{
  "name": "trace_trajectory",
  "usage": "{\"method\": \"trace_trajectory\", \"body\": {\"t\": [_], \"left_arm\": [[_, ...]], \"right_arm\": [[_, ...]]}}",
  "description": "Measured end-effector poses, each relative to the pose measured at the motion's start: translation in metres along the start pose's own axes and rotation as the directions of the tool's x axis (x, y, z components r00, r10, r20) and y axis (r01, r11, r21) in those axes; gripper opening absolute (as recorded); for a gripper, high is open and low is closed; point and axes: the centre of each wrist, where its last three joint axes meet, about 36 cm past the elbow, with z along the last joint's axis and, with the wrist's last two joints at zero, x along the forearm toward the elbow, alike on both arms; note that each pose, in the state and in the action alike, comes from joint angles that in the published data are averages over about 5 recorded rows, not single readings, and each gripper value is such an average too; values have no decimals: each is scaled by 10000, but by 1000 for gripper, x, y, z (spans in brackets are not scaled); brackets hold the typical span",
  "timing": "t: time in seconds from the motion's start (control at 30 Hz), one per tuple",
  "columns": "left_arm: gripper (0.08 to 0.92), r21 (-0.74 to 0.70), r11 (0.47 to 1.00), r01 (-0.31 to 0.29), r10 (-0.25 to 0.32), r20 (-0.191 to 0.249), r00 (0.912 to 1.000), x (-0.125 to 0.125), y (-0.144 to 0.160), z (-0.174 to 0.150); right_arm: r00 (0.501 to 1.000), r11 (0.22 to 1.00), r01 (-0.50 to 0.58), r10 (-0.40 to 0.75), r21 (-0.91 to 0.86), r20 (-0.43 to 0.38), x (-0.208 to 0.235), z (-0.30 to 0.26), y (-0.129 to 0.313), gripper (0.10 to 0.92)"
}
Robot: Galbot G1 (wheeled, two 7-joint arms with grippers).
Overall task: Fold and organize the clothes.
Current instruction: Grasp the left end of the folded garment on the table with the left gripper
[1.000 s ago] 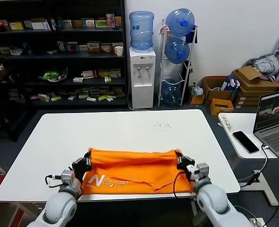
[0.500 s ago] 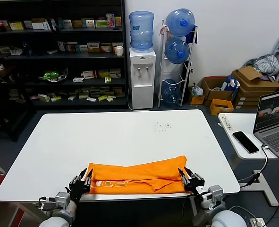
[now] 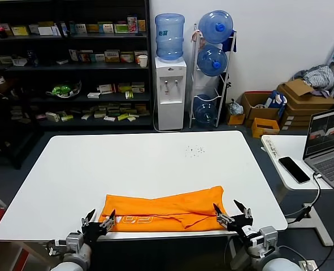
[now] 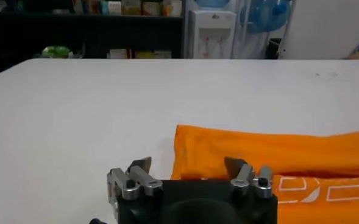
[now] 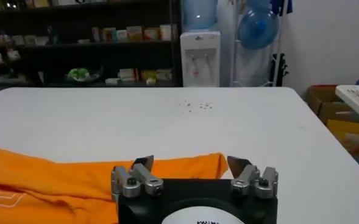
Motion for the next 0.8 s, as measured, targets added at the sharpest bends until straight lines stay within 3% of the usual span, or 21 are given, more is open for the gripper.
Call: {"method": "trace_trajectory", "body": {"t": [0.17, 0.47, 0.8], "left_arm": [[744, 99, 9999, 64, -62, -183, 9998, -2, -5, 7], [486, 44, 9994, 333, -333, -61, 9994, -2, -11, 12], [192, -144, 9962, 861, -855, 383, 9956, 0, -11, 13]], "right_arm": [[10000, 10000, -88, 88, -3, 17, 1, 1, -1, 822], [9998, 9998, -199, 199, -67, 82, 2, 1, 0, 823], [9993, 9992, -348, 351, -193, 137, -2, 6, 2, 823]]}}
